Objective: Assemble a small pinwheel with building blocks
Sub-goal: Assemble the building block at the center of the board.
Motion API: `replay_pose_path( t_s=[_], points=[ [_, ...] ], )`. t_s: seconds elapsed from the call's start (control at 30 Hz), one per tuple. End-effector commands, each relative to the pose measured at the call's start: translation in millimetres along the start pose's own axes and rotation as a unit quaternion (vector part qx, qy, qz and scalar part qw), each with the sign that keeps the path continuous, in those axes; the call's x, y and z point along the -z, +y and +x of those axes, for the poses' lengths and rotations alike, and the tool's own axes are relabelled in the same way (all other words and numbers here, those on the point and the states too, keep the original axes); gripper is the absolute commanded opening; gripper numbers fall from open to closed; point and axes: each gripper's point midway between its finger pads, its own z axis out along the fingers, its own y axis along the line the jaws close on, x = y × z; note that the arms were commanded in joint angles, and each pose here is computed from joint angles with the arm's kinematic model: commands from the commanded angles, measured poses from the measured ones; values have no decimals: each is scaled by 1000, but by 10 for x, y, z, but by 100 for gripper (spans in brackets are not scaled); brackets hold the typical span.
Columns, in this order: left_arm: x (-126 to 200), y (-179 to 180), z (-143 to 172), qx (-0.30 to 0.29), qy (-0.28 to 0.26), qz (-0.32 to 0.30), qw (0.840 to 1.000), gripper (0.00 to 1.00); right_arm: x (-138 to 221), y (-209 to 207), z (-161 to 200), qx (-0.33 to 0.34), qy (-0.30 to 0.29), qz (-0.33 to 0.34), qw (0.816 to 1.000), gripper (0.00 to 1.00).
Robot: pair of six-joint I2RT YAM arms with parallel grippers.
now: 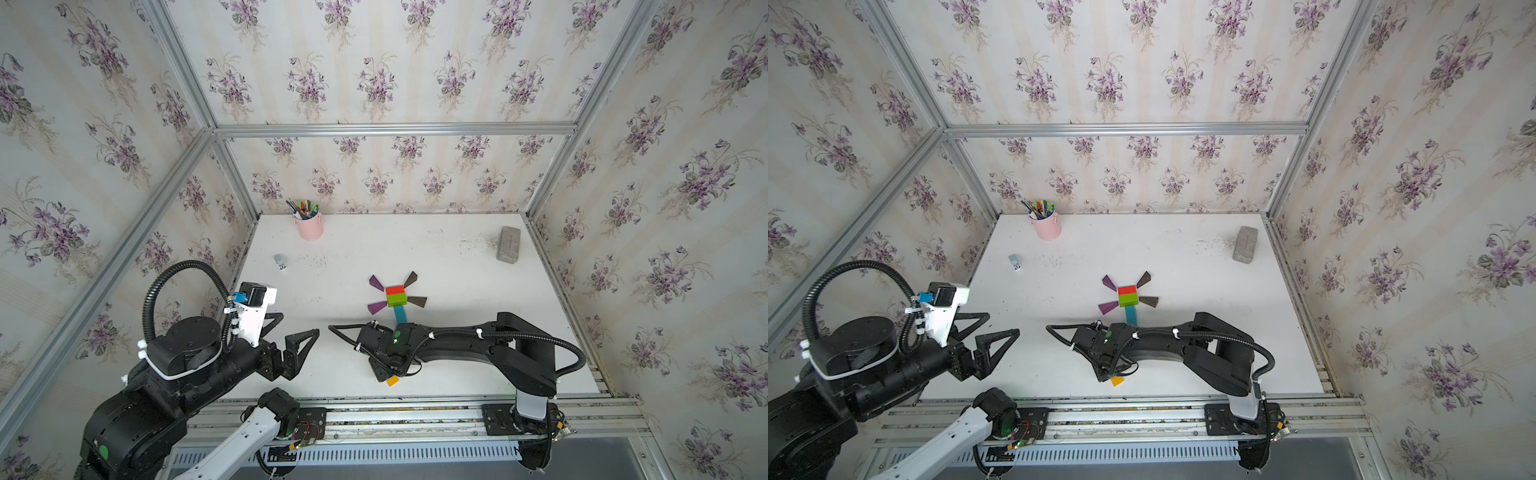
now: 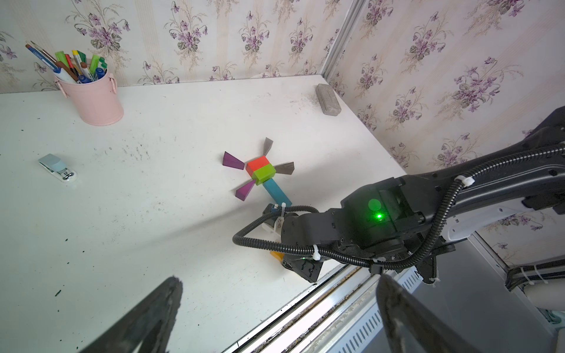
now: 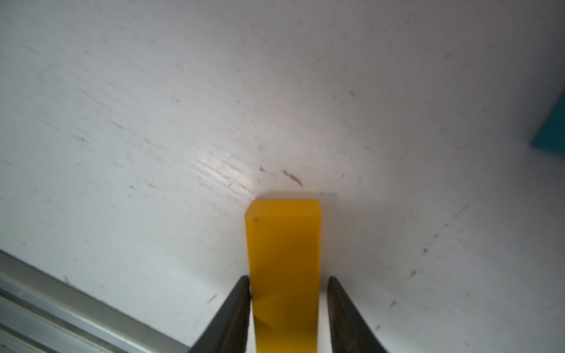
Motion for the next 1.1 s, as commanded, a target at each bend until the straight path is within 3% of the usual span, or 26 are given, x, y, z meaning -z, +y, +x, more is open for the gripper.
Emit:
replay_pose_path(
  t_s=[0.0, 0.4, 0.77, 1.07],
  points=[
    [2, 19, 3, -1, 1, -6, 1000, 99, -27, -39, 49, -4, 11, 9, 1000, 41],
    [-19, 43, 46, 1, 5, -10, 1000, 99, -12, -114, 68, -14, 4, 15, 1000, 29],
    [-68, 64, 74, 4, 8, -13, 1000, 99, 118, -269, 29, -35, -15, 30, 999, 26],
    [-274, 26, 151, 8, 25, 5, 1000, 99, 283, -744, 220, -129, -17, 42, 991, 26]
  ],
)
